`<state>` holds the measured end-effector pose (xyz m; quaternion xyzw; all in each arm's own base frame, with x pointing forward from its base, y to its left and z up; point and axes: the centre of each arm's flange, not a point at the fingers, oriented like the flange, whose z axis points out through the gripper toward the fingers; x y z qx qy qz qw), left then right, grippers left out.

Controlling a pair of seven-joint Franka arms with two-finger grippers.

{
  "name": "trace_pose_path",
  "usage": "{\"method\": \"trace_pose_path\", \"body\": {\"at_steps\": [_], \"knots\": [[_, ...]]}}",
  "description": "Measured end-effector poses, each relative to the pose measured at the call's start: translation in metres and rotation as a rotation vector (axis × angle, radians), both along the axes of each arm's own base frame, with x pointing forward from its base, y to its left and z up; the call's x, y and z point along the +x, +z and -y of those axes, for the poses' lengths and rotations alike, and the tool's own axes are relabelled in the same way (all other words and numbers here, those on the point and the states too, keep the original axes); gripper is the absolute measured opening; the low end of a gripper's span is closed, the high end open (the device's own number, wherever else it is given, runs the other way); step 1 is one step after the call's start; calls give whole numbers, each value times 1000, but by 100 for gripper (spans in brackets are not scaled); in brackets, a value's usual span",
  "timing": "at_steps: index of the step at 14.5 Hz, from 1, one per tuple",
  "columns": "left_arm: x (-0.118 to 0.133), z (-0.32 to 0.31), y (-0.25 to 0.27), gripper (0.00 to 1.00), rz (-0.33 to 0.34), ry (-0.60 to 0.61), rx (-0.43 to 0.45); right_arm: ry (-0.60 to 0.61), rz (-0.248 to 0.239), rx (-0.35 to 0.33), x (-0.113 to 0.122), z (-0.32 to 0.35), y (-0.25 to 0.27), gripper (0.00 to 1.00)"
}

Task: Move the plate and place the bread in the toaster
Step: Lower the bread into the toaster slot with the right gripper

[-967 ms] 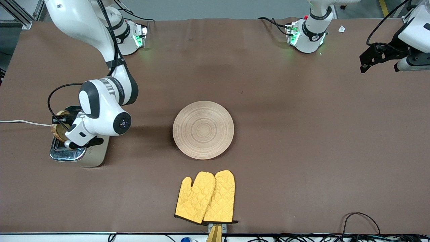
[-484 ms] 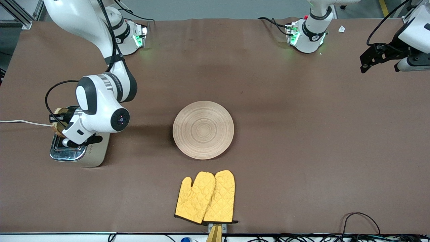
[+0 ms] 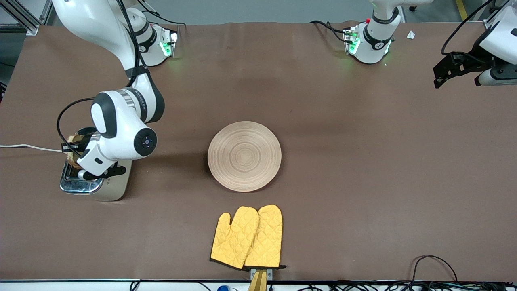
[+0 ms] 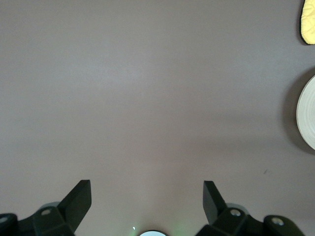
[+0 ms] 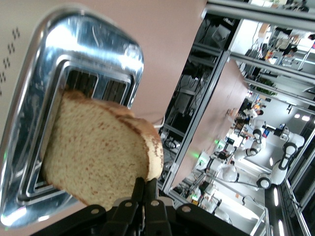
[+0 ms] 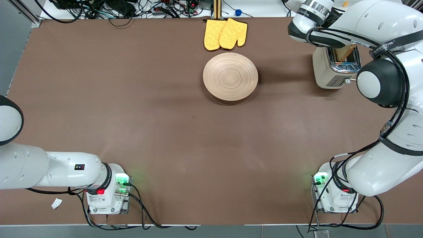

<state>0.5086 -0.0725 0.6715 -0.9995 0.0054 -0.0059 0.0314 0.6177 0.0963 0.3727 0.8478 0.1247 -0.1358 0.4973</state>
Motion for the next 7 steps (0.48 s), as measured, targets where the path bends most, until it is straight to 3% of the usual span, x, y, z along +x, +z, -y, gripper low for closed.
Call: {"method": "trace_pose_path", "body": {"at_steps": [3,7], "knots": [[0,1,0,100,0,-1,0,8,22,2,13,0,-3,3],[0,1,0,100,-1,-14,0,-5,10,-12,25,6,-24,3]]}}
